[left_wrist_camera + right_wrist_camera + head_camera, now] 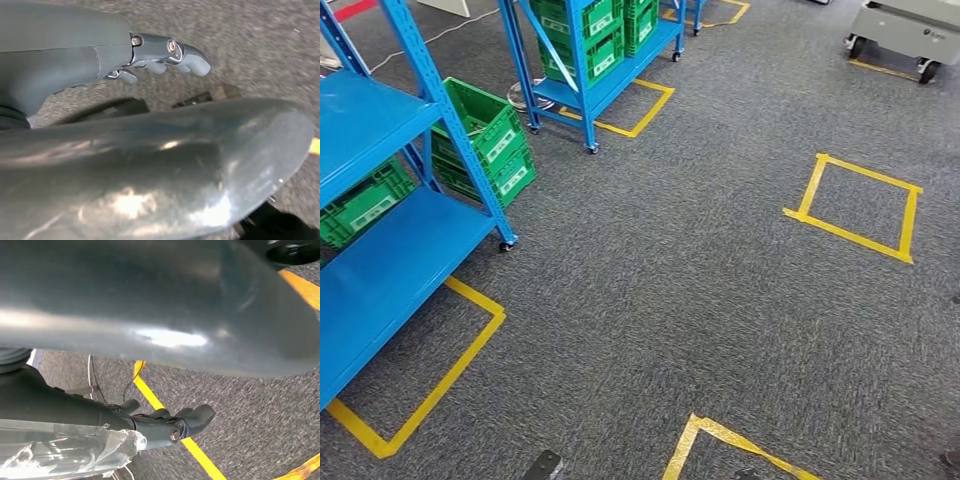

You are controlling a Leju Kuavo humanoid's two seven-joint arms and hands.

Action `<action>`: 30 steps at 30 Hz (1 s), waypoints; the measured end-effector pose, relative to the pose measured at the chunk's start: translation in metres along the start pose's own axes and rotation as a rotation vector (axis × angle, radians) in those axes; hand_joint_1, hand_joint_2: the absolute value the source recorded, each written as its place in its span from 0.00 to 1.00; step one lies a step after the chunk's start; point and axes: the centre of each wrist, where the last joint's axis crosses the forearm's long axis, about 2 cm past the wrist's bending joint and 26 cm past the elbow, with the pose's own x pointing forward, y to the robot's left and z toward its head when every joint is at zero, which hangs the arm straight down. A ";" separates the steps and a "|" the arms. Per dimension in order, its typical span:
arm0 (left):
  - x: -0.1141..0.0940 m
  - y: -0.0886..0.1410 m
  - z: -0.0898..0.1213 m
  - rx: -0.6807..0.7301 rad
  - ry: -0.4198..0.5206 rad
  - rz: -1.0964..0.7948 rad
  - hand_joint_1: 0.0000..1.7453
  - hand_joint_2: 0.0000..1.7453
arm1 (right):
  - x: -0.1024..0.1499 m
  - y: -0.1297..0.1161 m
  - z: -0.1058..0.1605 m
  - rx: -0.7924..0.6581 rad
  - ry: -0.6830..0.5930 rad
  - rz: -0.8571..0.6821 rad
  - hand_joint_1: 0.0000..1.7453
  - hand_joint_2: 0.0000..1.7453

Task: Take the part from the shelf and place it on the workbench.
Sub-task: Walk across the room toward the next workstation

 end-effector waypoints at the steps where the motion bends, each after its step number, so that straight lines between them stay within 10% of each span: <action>1: -0.001 0.000 0.000 0.001 0.005 0.000 0.00 0.00 | 0.000 0.000 0.000 0.001 0.003 0.000 0.00 0.00; 30: -0.002 0.000 0.000 0.009 0.067 0.014 0.00 0.00 | 0.000 0.000 0.000 -0.016 0.016 0.039 0.00 0.00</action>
